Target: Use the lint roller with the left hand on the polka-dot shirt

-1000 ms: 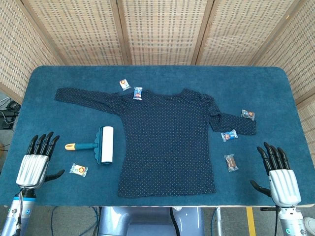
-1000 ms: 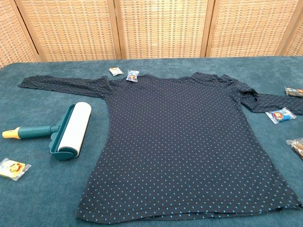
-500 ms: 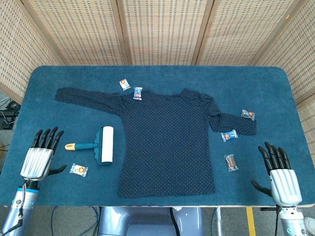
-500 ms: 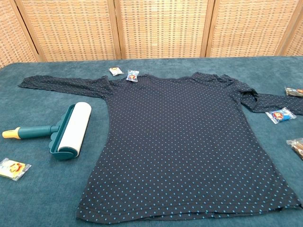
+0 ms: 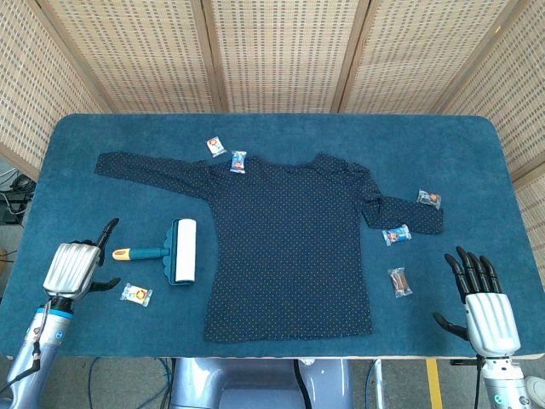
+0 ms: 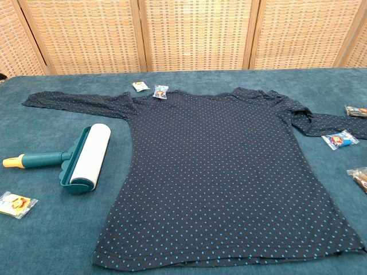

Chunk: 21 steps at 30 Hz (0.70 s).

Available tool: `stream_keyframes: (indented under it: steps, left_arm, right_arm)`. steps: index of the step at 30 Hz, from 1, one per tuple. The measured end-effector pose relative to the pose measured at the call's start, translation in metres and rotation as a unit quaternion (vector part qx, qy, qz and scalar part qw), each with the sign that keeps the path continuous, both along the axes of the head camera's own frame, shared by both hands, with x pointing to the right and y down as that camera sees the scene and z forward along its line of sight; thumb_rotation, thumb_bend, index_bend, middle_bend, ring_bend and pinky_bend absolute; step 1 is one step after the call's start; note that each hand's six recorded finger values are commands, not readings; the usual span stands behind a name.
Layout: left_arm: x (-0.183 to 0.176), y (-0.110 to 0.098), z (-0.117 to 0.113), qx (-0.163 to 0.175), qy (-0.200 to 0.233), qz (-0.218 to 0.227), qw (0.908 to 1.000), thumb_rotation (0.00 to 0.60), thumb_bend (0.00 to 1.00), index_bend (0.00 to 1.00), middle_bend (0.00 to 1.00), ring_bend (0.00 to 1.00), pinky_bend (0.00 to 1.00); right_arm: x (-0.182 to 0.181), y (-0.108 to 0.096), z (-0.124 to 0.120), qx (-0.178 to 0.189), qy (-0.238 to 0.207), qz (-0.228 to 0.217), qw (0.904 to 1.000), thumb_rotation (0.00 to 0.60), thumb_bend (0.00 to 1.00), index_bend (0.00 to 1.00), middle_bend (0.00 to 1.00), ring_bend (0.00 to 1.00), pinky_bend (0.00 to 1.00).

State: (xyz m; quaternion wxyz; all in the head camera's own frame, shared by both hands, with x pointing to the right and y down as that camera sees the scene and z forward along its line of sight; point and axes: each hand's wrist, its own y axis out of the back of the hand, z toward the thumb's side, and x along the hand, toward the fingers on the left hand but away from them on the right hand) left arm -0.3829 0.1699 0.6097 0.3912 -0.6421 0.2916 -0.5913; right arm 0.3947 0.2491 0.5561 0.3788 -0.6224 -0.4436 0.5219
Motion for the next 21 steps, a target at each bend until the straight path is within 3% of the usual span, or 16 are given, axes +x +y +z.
stream_keyframes:
  steps: [3, 6, 14, 21]
  left_arm:
    - [0.0, -0.004, 0.011, -0.041, 0.005, 0.0, 0.9992, 0.6, 0.19, 0.01, 0.85, 0.74, 0.72]
    - [-0.002, -0.012, 0.017, -0.069, 0.004, -0.005, 0.9976, 0.6, 0.26, 0.1, 0.89, 0.77, 0.74]
    - [-0.004, -0.03, 0.028, -0.085, -0.007, -0.013, 0.9963, 0.6, 0.38, 0.32, 0.91, 0.78, 0.74]
    - [-0.002, -0.036, 0.044, -0.105, -0.018, -0.014, 0.9943, 0.6, 0.4, 0.41, 0.91, 0.78, 0.74]
  right_arm:
    - [0.0, 0.0, 0.001, 0.0, 0.0, 0.0, 1.0, 0.6, 0.04, 0.0, 0.0, 0.0, 0.0]
    - [0.0, 0.0, 0.001, -0.001, 0.0, 0.0, 1.0, 0.6, 0.04, 0.0, 0.0, 0.0, 0.0]
    - [0.001, -0.001, 0.002, -0.001, 0.001, 0.001, 1.0, 0.6, 0.04, 0.0, 0.0, 0.0, 0.0]
    - [0.002, -0.001, 0.002, 0.0, 0.003, 0.003, 1.0, 0.6, 0.04, 0.0, 0.0, 0.0, 0.0]
